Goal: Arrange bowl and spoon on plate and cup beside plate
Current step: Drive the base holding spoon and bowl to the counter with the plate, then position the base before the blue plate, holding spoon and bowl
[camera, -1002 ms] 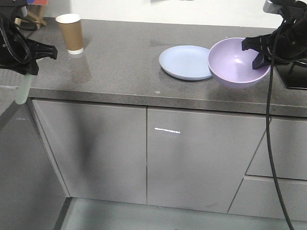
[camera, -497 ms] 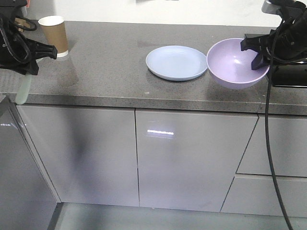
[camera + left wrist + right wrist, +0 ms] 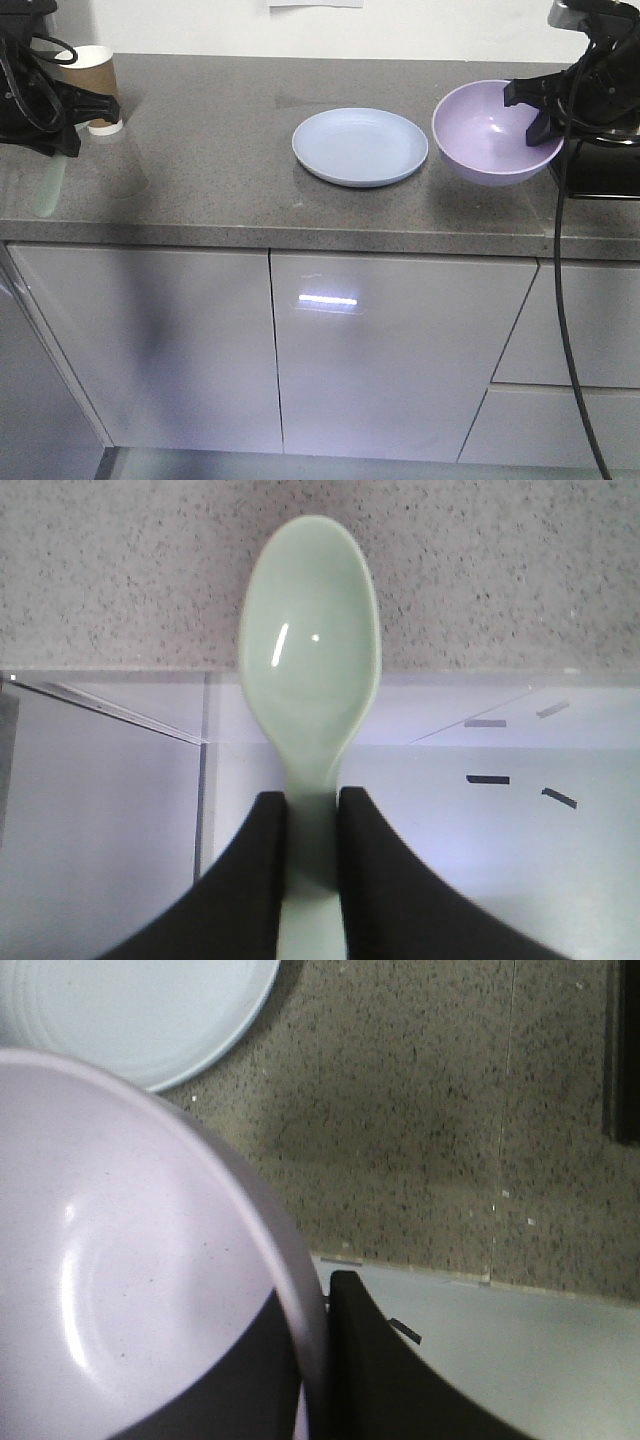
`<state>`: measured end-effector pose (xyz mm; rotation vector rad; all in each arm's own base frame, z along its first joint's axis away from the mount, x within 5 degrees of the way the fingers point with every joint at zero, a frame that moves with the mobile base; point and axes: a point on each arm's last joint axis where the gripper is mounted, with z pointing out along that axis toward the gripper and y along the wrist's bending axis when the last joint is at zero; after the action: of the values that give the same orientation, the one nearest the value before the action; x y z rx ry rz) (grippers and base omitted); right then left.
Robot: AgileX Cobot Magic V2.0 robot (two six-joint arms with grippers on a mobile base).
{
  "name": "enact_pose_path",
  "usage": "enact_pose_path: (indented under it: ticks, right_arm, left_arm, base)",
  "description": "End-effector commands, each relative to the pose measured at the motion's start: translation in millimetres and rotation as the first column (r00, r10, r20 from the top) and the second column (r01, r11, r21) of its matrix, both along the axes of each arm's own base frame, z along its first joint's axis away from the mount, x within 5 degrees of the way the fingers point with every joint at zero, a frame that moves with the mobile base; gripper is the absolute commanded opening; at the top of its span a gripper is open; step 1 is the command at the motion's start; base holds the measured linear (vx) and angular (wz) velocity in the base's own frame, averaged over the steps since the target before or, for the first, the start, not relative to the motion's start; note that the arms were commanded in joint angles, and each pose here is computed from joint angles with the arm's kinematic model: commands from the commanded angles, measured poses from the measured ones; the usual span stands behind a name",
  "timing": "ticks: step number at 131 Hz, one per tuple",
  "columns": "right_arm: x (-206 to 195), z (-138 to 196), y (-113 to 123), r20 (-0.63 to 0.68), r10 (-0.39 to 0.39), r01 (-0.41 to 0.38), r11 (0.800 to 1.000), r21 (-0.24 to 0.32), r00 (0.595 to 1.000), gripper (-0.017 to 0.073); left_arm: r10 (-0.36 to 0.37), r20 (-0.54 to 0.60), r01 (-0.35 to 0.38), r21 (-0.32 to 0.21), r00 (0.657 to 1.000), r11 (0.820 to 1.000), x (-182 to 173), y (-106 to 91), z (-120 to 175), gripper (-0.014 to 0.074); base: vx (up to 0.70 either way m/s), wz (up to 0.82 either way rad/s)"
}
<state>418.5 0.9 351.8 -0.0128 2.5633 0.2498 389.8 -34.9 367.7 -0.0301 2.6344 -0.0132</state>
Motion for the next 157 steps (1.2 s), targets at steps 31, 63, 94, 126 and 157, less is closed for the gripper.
enact_pose_path:
  ticks: [31, 63, 94, 126, 157]
  right_arm:
    - [-10.1, 35.1, -1.2, 0.132, -0.008, 0.007, 1.000, 0.007, 0.991, -0.0004]
    - [-10.2, 35.1, -1.2, 0.132, -0.008, 0.007, 1.000, 0.007, 0.991, -0.0004]
    - [-10.2, 35.1, -1.2, 0.132, -0.008, 0.007, 1.000, 0.007, 0.991, -0.0004]
    - [-10.2, 35.1, -1.2, 0.132, -0.008, 0.007, 1.000, 0.007, 0.991, -0.0004]
    - [-10.2, 35.1, -1.2, 0.132, -0.008, 0.007, 1.000, 0.007, 0.991, -0.0004]
  left_arm:
    - [-0.005, 0.122, 0.006, -0.012, 0.993, 1.000, -11.0, -1.0, 31.8, -0.0007]
    - [-0.005, 0.122, 0.006, -0.012, 0.993, 1.000, -11.0, -1.0, 31.8, -0.0007]
    - [-0.005, 0.122, 0.006, -0.012, 0.993, 1.000, -11.0, -1.0, 31.8, -0.0007]
    - [-0.005, 0.122, 0.006, -0.012, 0.993, 1.000, -11.0, -1.0, 31.8, -0.0007]
    - [-0.005, 0.122, 0.006, -0.012, 0.993, 1.000, -11.0, -1.0, 31.8, -0.0007]
  base:
    - [0.17, 0.00]
    - [0.20, 0.02]
    - [0.21, 0.02]
    - [0.20, 0.02]
    - [0.19, 0.01]
